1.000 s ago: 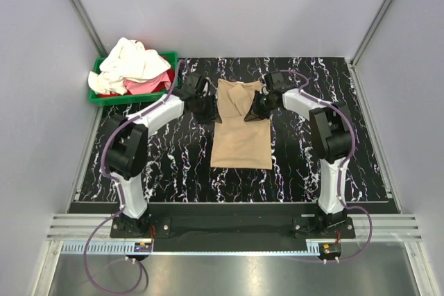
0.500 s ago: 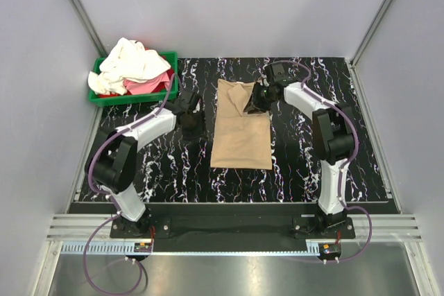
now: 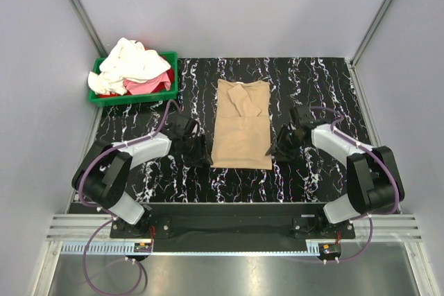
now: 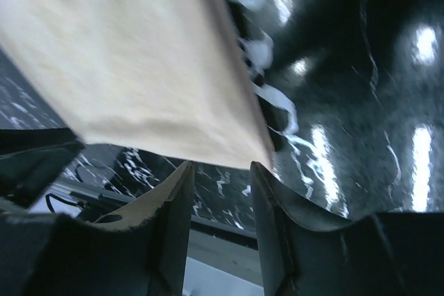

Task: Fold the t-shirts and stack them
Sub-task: Fold the tshirt

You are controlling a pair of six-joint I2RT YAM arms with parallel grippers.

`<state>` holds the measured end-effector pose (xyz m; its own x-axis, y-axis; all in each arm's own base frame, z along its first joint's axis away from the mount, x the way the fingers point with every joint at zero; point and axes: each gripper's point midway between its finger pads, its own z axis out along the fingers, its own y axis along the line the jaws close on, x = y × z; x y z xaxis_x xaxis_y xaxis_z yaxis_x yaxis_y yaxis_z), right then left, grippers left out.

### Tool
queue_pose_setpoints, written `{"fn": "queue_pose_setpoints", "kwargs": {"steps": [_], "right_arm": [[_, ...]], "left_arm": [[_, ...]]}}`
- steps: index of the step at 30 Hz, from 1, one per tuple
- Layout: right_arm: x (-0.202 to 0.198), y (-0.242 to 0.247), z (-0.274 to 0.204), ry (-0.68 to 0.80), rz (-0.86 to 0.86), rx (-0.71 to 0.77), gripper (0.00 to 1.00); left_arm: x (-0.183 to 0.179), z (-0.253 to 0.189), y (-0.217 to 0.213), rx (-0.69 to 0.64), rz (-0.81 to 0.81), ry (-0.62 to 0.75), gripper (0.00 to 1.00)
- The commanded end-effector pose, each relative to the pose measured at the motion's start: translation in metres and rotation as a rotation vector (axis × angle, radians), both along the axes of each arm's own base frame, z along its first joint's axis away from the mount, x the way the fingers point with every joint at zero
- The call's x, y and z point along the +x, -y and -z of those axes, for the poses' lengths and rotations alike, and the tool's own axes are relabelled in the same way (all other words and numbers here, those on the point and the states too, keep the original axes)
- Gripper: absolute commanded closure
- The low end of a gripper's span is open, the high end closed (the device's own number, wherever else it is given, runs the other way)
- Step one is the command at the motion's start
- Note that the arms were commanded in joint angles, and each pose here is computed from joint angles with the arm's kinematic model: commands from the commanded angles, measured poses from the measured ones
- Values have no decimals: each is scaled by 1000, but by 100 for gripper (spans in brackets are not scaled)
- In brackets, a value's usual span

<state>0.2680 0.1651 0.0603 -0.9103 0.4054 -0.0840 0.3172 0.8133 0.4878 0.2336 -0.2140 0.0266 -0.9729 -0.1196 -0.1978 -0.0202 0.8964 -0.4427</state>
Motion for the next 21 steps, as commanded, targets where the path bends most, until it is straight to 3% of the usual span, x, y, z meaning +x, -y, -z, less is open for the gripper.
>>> {"fn": "queue_pose_setpoints", "kwargs": {"steps": [1, 15, 21], "right_arm": [[-14, -1, 2, 3, 63, 47, 54], [-44, 4, 38, -6, 156, 96, 53], [-46, 8, 48, 3, 174, 80, 55]], "left_arm": [[5, -5, 23, -141, -9, 30, 46], [-7, 24, 19, -82, -57, -44, 54], [-12, 26, 14, -41, -52, -41, 52]]}}
